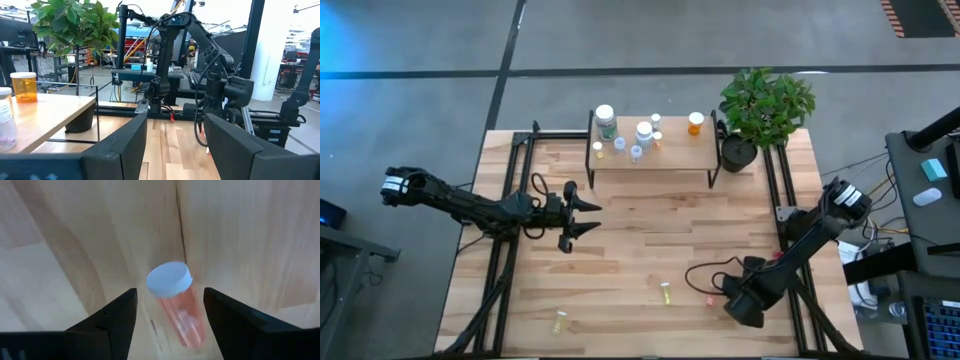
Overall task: Pick and place medicine bottles onto shelf by color
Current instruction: Put the pink pill bottle on the shelf
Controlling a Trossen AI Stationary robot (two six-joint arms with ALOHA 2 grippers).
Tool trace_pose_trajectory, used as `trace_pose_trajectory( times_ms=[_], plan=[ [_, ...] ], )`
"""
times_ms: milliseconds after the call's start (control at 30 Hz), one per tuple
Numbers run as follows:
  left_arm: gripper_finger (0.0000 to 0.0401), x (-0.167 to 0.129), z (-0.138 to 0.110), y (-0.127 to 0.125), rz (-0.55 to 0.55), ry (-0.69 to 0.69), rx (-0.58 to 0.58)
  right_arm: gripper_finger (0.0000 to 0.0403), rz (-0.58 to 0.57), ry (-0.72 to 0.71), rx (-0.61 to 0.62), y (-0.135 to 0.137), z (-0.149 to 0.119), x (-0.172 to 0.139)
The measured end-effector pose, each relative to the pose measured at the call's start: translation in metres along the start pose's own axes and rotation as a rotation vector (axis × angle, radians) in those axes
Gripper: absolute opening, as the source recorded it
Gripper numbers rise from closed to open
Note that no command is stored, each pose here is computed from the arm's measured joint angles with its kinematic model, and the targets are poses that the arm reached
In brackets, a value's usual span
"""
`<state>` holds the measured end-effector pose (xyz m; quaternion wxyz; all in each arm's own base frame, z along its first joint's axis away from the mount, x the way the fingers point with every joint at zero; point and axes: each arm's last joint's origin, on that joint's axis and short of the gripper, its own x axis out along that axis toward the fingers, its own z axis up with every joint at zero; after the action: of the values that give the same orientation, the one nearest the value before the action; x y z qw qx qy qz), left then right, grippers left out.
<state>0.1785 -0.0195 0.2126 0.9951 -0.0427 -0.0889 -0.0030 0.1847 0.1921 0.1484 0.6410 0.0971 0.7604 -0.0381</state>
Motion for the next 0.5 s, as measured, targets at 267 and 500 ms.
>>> trace_pose_trajectory(
  times_ms=[267,500],
  plan=[
    [0.0183,0.0,-0.0002,0.0,0.0,0.001,0.0,0.02,-0.018,0.027,-0.039,0.0017,0.0029,0.0097],
    [0.0183,0.0001,-0.0002,0.0,-0.001,0.001,0.0,0.0127,-0.012,0.02,-0.042,0.002,0.0029,0.0086]
  ],
)
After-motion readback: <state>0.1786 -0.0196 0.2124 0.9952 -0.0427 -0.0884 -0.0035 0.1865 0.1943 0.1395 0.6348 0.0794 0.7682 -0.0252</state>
